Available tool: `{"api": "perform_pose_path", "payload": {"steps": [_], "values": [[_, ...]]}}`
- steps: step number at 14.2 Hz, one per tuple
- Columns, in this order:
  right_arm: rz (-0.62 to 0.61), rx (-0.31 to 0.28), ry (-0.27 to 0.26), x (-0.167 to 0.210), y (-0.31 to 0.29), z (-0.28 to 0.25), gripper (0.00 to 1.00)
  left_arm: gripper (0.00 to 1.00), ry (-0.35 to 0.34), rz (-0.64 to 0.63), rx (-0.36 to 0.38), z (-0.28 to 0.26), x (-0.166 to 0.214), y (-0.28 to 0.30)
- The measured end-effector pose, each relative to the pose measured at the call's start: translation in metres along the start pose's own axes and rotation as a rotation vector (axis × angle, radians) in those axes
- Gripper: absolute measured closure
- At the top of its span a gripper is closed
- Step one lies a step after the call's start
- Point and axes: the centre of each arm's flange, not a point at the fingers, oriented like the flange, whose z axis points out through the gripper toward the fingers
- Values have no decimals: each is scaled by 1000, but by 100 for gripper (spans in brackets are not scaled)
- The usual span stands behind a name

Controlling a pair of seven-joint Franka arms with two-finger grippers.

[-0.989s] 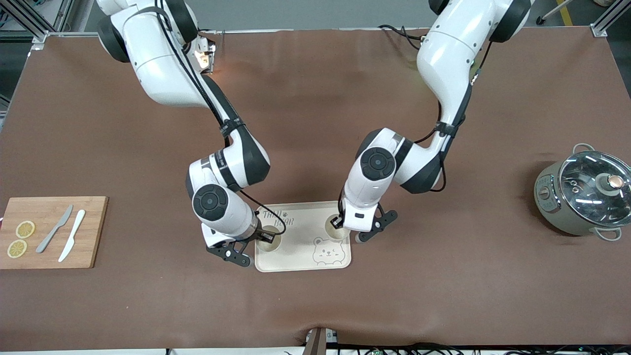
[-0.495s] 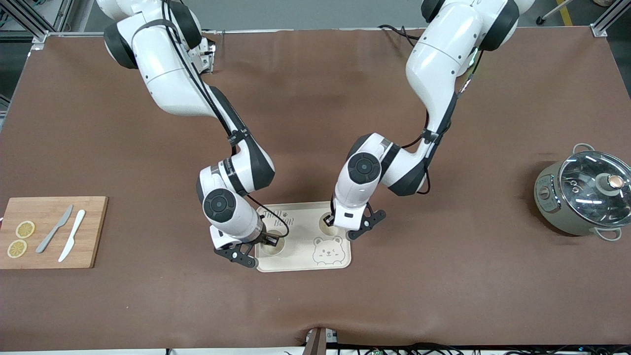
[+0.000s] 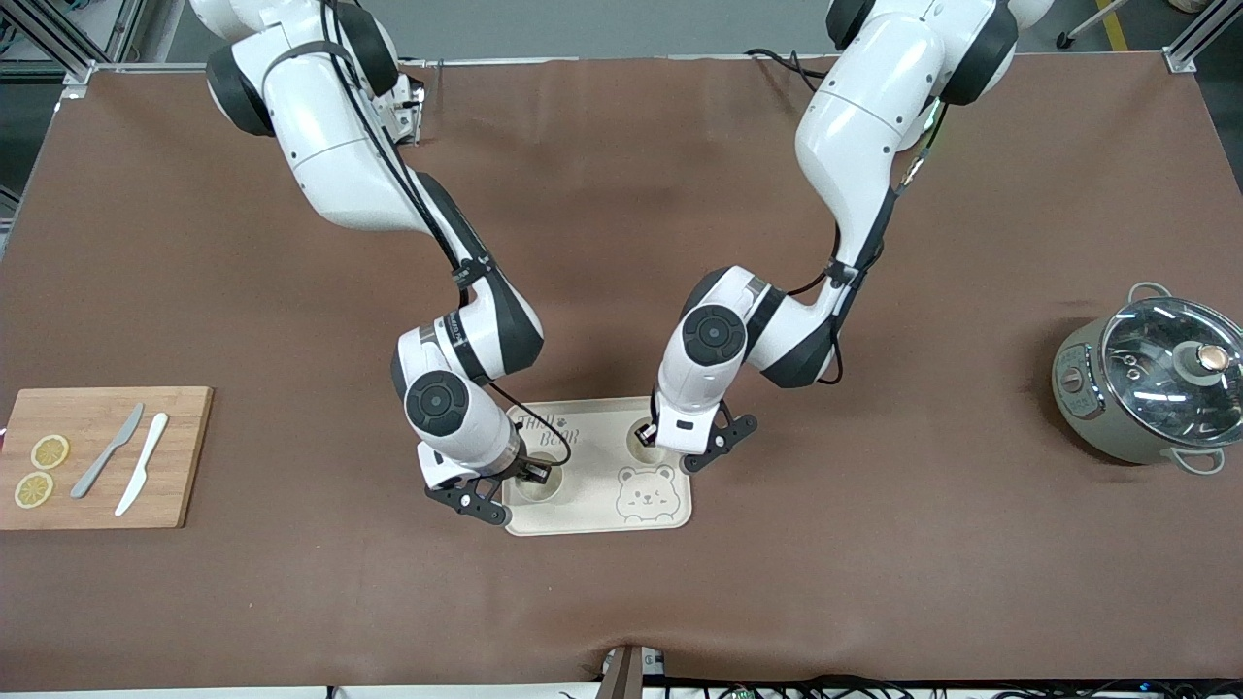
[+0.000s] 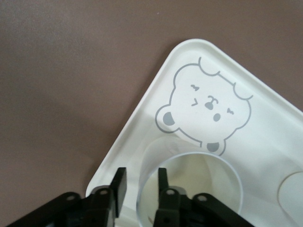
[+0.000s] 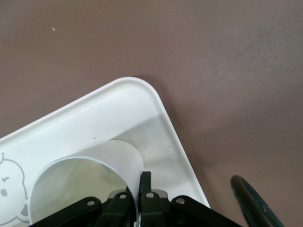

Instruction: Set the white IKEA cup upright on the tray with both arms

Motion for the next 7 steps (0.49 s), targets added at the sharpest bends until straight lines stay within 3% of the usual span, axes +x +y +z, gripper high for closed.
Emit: {"api": "perform_pose_path", "payload": {"steps": [3,6,7], "values": [[1,0,1,0,0,0,92,30,19,-4,-25,-16,8,6],[3,-1,4,2,1,0,62,1,42,7,-57,-49,21,10],[4,-1,5,2,2,-1,50,0,48,16,-59,-61,26,10]]}}
